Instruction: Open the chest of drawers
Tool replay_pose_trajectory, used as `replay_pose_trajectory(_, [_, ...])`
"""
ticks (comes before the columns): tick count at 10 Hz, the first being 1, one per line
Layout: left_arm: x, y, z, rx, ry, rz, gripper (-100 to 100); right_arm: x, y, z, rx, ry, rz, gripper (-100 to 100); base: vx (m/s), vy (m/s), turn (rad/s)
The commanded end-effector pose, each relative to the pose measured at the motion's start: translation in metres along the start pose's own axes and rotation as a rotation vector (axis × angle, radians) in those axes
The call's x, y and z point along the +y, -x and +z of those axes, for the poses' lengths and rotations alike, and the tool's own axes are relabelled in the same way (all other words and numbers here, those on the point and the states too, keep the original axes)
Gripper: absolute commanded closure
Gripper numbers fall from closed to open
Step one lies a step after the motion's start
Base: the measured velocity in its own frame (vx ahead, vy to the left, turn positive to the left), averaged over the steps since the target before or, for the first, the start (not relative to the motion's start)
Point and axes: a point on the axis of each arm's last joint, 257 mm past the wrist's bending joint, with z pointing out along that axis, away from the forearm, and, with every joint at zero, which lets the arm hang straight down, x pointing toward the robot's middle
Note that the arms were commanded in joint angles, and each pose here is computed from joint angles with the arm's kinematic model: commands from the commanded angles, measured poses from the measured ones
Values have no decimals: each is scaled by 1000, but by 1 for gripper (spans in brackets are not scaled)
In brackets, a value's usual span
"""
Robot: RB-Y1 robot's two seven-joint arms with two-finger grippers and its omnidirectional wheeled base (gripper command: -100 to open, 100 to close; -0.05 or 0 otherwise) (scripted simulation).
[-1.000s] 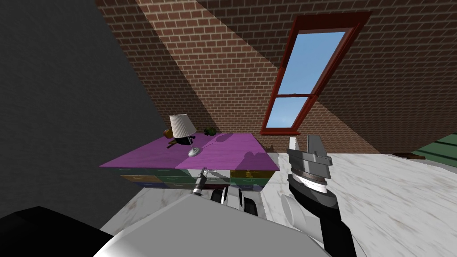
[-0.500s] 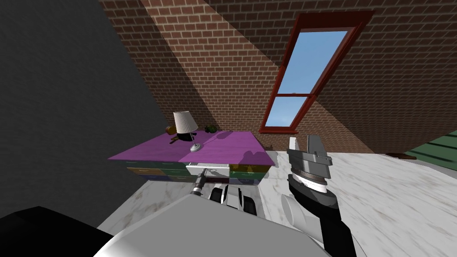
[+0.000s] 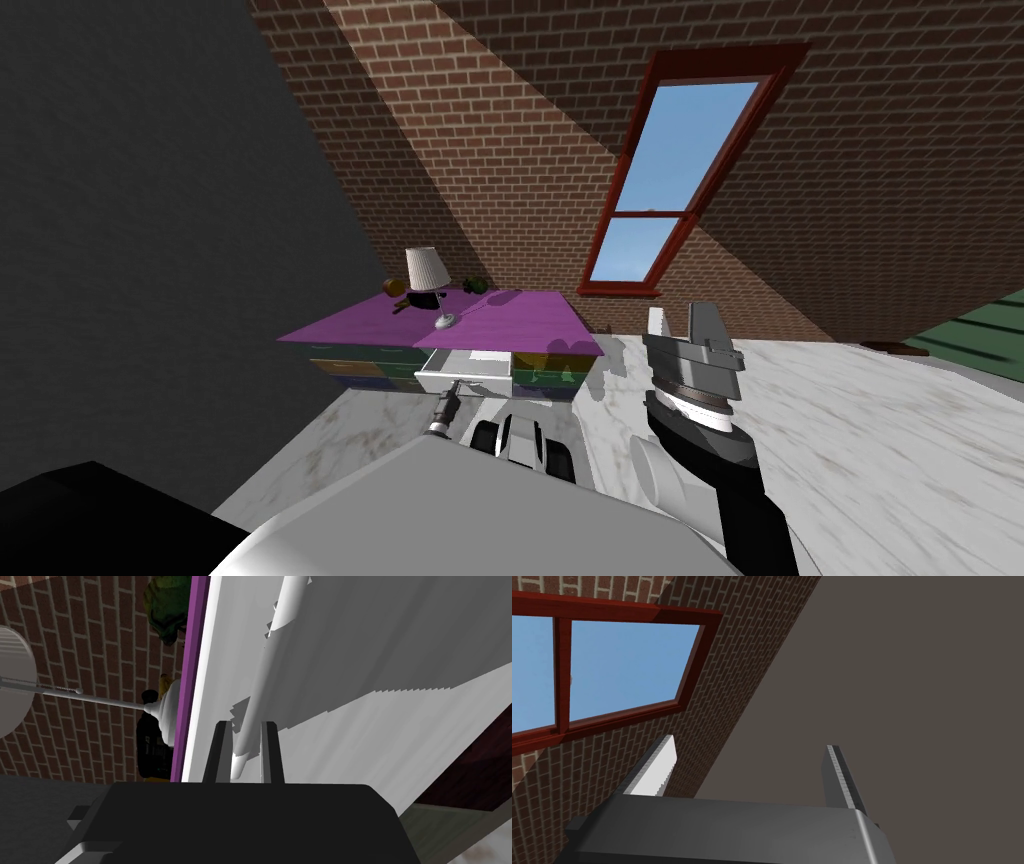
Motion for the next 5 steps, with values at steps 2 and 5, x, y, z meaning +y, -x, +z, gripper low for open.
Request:
replay_pose_trajectory(2, [1,-12,7,-9,-7,2,100,0,0,0,0,0,0,0,-116,13,-12])
replay_pose_trajectory(5, [2,-30,21,-17,-20,4,100,0,0,0,0,0,0,0,-138,74,-39])
